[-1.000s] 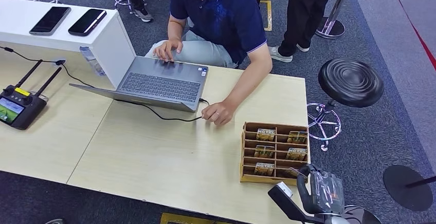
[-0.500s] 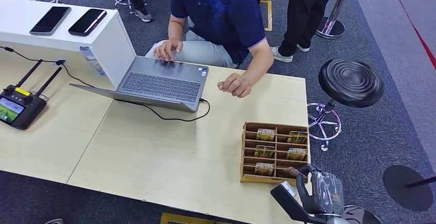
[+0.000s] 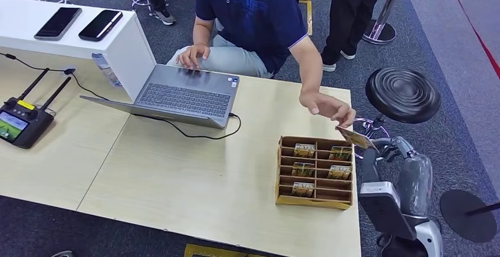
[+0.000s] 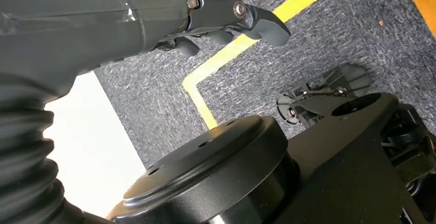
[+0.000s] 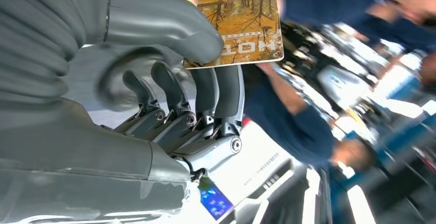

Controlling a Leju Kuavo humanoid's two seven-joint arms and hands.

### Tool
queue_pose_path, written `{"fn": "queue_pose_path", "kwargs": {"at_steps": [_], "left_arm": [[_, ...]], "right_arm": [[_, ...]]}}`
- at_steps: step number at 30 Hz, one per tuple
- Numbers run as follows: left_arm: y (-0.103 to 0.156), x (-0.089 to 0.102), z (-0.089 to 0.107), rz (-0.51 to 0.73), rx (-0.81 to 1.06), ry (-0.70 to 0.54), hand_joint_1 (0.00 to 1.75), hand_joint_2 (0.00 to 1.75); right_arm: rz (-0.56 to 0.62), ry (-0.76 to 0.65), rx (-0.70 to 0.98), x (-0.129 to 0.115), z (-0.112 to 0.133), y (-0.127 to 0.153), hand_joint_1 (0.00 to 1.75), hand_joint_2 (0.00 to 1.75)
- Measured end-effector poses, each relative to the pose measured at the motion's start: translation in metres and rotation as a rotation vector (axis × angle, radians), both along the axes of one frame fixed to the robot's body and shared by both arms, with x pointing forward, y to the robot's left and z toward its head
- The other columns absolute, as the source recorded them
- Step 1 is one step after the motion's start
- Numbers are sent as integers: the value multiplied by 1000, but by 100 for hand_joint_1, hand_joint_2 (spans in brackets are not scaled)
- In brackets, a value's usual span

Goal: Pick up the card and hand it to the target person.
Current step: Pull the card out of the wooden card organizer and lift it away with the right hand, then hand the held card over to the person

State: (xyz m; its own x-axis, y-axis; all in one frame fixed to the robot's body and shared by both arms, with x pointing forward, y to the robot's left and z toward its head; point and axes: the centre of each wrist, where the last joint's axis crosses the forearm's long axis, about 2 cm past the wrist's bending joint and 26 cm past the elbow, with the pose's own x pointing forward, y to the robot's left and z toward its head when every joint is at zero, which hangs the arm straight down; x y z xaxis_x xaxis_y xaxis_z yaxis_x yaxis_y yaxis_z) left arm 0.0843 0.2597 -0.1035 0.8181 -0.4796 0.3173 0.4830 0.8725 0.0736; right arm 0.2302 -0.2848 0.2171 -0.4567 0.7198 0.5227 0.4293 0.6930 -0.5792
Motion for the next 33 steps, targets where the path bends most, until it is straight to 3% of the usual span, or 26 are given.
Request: {"fn": "queue_pose_path", "kwargs": {"at_steps": [5, 9, 13, 14, 15, 17, 18, 19, 27, 33], "left_arm": [[0, 4, 1, -9, 1, 4, 0, 175], [-1, 7, 1, -21, 11, 11, 0, 175], [-1, 8, 2, -28, 32, 14, 0, 0], [-1, 8, 2, -32, 40, 15, 0, 0], [-2, 7, 2, -36, 47, 18, 0, 0], [-3, 6, 1, -46, 57, 25, 0, 0], [-3, 5, 1, -49, 61, 29, 0, 0], [-4, 5, 1, -52, 61, 33, 0, 0], [-10, -1, 0, -46, 32, 53, 0, 0], [-10, -6, 0, -31, 16, 44, 0, 0]], "right_arm": [[61, -77, 51, 11, 30, 8, 143, 175], [122, -95, 78, 23, 36, 20, 143, 175], [154, -79, 101, 29, 31, 33, 175, 175], [157, -74, 107, 31, 30, 35, 162, 175], [160, -67, 113, 32, 29, 38, 134, 175], [166, -51, 121, 34, 25, 42, 47, 175], [168, -44, 124, 34, 24, 44, 16, 175], [169, -36, 125, 35, 22, 46, 0, 175], [172, 10, 155, 37, 9, 54, 0, 175], [180, 85, 280, 34, -1, 50, 0, 175]]}}
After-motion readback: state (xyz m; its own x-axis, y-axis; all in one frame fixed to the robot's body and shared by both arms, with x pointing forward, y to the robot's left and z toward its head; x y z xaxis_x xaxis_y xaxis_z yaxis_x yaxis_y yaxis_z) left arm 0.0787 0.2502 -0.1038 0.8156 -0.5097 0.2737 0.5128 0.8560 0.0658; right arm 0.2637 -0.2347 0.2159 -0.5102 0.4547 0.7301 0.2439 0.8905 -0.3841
